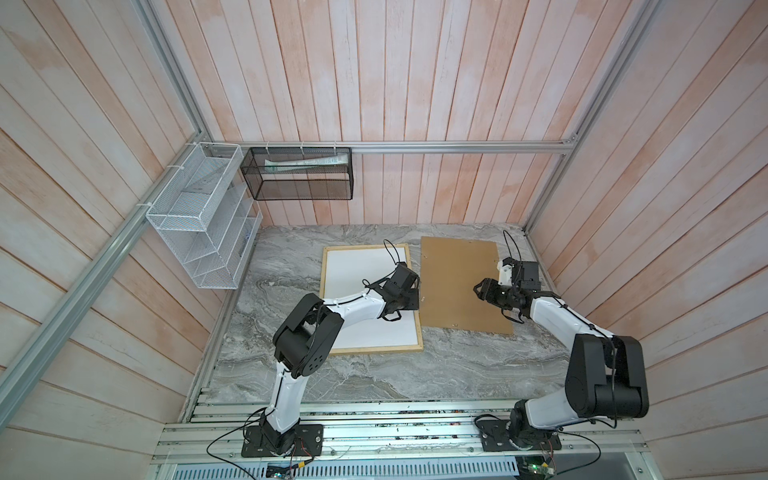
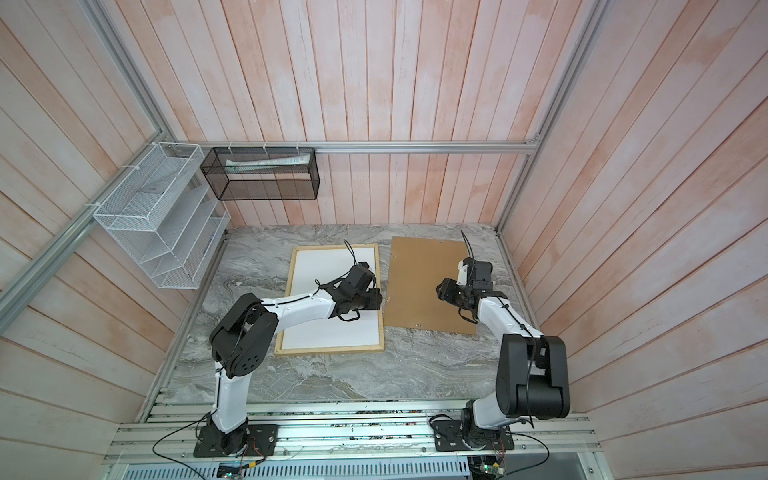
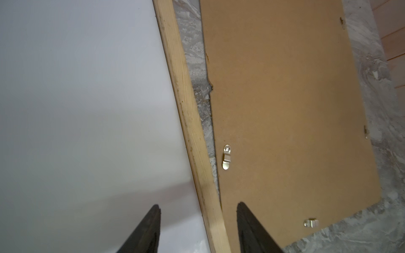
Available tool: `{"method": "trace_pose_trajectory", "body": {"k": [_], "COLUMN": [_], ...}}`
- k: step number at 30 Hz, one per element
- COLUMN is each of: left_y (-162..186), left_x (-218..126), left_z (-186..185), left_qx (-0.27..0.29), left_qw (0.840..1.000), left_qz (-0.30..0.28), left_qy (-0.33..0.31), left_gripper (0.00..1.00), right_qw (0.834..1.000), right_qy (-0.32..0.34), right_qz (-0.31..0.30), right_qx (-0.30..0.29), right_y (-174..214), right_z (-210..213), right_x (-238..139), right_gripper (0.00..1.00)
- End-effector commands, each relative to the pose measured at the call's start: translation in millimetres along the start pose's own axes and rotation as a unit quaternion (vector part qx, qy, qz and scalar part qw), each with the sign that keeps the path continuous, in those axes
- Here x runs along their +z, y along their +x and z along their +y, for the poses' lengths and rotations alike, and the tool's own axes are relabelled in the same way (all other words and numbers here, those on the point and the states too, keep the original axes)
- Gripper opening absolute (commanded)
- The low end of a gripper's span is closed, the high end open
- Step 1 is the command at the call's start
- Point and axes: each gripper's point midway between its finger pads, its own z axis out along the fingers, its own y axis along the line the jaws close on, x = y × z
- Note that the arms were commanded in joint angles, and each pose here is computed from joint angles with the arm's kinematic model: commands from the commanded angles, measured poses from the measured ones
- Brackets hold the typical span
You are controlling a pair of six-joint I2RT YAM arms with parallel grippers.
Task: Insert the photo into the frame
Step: 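Move the left gripper to the backing board's edge while the right hovers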
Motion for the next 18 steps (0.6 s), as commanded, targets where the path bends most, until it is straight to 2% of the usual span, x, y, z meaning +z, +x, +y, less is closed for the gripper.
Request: {"method": "trace_pose_trajectory", "body": {"k": [1, 9, 13, 18], "left_y": [1, 5, 6, 7], "left_x": [8, 24, 29, 33], "left_z": [-6, -9, -1, 2], "left_qx": [0.019, 0.034, 0.033, 0.033], "left_qw": [1.000, 0.999, 0.997, 0.996], "left_qz": [0.006, 0.008, 0.011, 0.013], "left_qy": [-0.009, -0.036, -0.065, -0.076], "left_gripper": [0.54, 0.35, 0.29, 0.28], "right_qw": [1.000, 1.000, 1.000, 1.000], "right_qy": [-0.006, -0.011, -0.009, -0.009], "right_qz": [0.007, 0.006, 0.005, 0.005], "right_qx": [-0.003, -0.005, -0.006, -0.006], "right_y": [3, 4, 5, 6], "right_z": [1, 2, 1, -1], "right_x": [-1, -1, -2, -3], "right_gripper": [0.57, 0.57, 0.56, 0.56]}}
